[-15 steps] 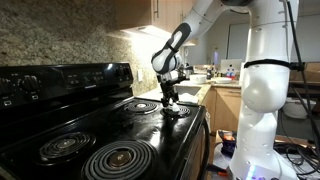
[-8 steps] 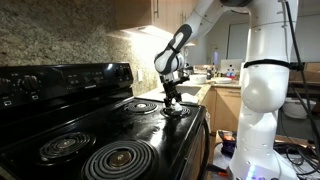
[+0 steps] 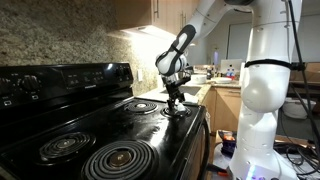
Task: Use the cloth to wipe the stove
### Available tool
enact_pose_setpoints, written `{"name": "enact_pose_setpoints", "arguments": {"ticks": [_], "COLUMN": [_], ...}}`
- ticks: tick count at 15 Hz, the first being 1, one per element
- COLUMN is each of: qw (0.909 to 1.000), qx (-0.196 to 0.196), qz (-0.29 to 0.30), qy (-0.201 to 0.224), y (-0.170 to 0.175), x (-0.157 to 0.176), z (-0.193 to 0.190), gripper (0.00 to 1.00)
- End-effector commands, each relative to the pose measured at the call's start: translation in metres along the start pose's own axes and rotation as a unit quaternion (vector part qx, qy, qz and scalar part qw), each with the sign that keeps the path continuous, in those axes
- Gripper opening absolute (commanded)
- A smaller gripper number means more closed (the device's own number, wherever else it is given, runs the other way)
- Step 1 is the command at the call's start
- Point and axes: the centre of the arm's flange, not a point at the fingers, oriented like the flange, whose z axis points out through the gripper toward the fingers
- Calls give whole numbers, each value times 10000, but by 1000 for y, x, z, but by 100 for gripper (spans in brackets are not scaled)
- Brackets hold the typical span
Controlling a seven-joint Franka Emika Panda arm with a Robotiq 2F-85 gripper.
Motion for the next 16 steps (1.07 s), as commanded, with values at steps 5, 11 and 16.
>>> {"name": "enact_pose_setpoints", "arguments": {"ticks": [5,11,16], "qw": [9996,9976,9949], "qx": [116,-18,-27], "qz": [-173,-670,-952], "qy": [192,158,329], "y": [0,-38,-68], "x": [-64,-92,-86], "z": [-8,-3,-5], "gripper": [7,7,7]}}
